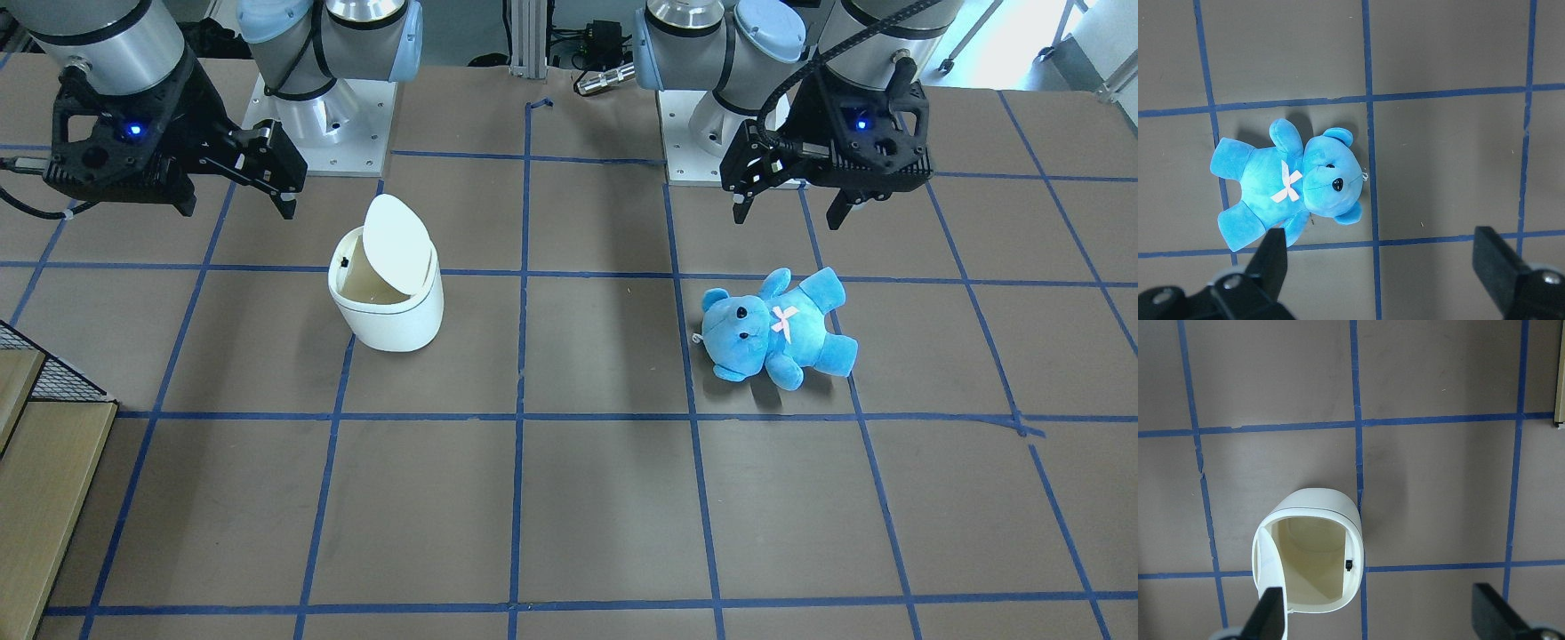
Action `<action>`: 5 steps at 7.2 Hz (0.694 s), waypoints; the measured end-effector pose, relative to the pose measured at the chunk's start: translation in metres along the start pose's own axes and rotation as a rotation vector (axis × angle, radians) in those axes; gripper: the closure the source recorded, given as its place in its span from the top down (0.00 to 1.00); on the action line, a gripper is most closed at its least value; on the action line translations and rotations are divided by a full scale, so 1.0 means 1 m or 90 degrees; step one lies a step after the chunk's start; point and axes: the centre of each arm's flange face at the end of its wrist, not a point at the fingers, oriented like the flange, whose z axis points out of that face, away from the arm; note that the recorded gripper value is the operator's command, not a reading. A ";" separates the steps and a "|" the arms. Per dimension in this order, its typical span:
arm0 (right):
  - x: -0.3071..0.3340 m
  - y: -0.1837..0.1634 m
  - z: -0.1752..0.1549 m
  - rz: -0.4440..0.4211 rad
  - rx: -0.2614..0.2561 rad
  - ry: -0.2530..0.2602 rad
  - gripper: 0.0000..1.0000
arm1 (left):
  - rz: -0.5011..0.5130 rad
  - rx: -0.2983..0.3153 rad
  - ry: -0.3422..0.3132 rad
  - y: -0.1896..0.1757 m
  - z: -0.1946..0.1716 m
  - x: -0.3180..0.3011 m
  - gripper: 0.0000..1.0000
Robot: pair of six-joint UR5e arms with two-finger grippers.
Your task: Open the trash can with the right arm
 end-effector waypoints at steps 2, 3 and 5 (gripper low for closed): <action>0.000 0.001 0.000 0.001 0.001 0.000 1.00 | 0.000 0.000 0.000 0.000 0.000 0.000 1.00; 0.000 0.001 -0.001 0.002 0.001 0.000 0.99 | 0.000 0.000 0.000 0.000 0.000 0.000 1.00; -0.002 0.002 0.000 0.008 0.000 0.001 0.99 | 0.000 0.000 0.000 0.000 0.000 0.000 1.00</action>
